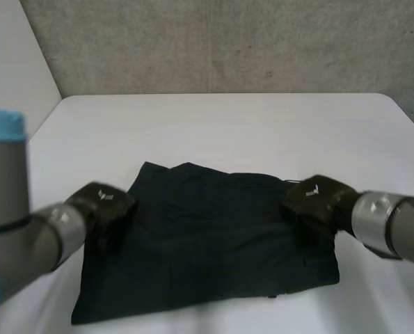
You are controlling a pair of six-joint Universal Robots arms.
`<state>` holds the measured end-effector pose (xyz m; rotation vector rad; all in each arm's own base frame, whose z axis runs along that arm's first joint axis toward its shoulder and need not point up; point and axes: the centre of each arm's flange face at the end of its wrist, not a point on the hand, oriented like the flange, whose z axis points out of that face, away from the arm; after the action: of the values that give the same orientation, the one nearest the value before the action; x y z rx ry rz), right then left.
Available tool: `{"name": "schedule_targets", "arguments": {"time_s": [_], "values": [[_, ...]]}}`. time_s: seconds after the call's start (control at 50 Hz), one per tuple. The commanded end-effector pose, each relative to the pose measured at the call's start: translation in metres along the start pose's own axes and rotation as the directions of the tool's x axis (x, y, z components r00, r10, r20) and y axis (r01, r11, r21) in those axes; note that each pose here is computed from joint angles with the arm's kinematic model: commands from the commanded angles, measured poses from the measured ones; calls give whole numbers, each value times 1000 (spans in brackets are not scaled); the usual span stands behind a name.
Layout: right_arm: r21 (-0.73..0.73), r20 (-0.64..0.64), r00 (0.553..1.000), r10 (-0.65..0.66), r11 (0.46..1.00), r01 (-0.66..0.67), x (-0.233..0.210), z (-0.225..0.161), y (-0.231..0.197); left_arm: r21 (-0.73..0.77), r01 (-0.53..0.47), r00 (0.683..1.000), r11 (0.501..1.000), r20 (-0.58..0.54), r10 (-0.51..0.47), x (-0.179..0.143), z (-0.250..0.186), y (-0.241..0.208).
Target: Fold the shorts.
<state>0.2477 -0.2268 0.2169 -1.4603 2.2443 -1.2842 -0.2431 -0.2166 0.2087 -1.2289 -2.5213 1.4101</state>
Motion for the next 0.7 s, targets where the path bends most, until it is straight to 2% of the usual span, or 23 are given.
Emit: {"name": "schedule_targets", "arguments": {"time_s": [0.02, 0.14, 0.38, 0.56, 0.64, 0.7], "values": [[17, -114, 991, 65, 998, -63, 32, 42, -3, 7, 2, 992, 1000, 127, -3, -24, 65, -25], [73, -227, 971, 80, 995, -65, 54, 68, -6, 27, 4, 972, 1000, 234, -10, -39, 102, -37], [164, -328, 943, 55, 987, -1, 58, 107, -1, 175, -23, 963, 984, 267, -25, -29, 151, -53], [190, -386, 921, 51, 981, 25, 60, 122, 5, 341, -43, 936, 939, 342, -81, -38, 170, -66], [185, -384, 922, 51, 983, 23, 59, 128, 11, 363, -48, 938, 930, 336, -83, -36, 177, -64], [207, -401, 915, 52, 978, 36, 61, 132, 10, 371, -54, 955, 927, 291, -61, -26, 182, -61]]}}
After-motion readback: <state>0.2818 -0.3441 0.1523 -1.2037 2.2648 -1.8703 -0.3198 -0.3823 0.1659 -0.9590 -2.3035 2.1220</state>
